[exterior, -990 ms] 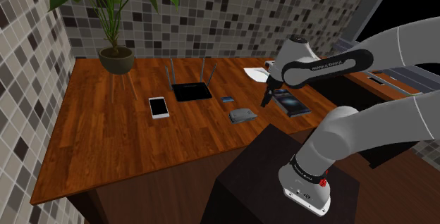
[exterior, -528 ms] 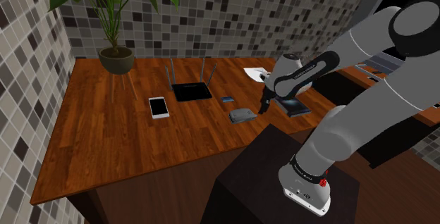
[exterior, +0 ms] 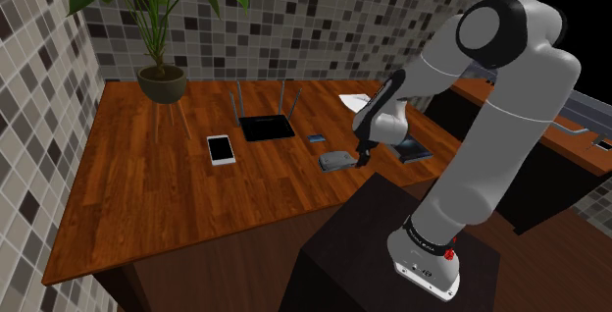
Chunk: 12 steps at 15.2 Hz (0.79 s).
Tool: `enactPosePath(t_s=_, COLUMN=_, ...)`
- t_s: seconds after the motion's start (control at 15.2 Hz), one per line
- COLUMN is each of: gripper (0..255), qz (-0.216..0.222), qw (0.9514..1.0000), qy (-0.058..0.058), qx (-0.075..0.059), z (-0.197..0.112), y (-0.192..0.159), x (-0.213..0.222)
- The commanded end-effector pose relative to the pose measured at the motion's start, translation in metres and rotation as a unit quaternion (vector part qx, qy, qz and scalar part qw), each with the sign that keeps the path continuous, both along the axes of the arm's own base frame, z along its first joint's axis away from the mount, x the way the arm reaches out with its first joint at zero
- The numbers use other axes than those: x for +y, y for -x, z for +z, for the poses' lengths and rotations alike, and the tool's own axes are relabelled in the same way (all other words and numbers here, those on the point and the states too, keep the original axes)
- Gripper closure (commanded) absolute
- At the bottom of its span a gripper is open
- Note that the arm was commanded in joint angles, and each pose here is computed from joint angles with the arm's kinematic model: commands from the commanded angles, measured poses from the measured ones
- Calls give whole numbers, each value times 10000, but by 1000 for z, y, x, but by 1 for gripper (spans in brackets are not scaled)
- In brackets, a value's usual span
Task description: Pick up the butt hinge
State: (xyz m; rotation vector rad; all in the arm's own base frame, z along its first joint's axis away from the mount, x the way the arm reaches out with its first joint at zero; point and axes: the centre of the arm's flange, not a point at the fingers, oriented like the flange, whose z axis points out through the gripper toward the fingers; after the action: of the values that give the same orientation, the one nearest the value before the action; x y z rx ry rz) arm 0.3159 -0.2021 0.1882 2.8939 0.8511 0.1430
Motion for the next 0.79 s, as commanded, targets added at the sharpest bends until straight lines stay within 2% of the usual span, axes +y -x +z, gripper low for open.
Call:
enactPosePath(t_s=0.0, gripper=0, qz=-23, qw=10000, qy=-2, qx=0, z=-12, y=2, x=-2)
enactPosePath(t_s=0.26, gripper=0, qz=-23, qw=10000, qy=-2, qx=0, z=-26, y=2, x=-2)
enactPosePath(t_s=0.33, gripper=255, qz=-23, qw=10000, qy=-3, qx=0, z=-26, y=2, x=-1)
enactPosePath(t_s=0.73, gripper=255, qz=-24, qw=10000, qy=-4, qx=0, z=-27, y=1, x=0)
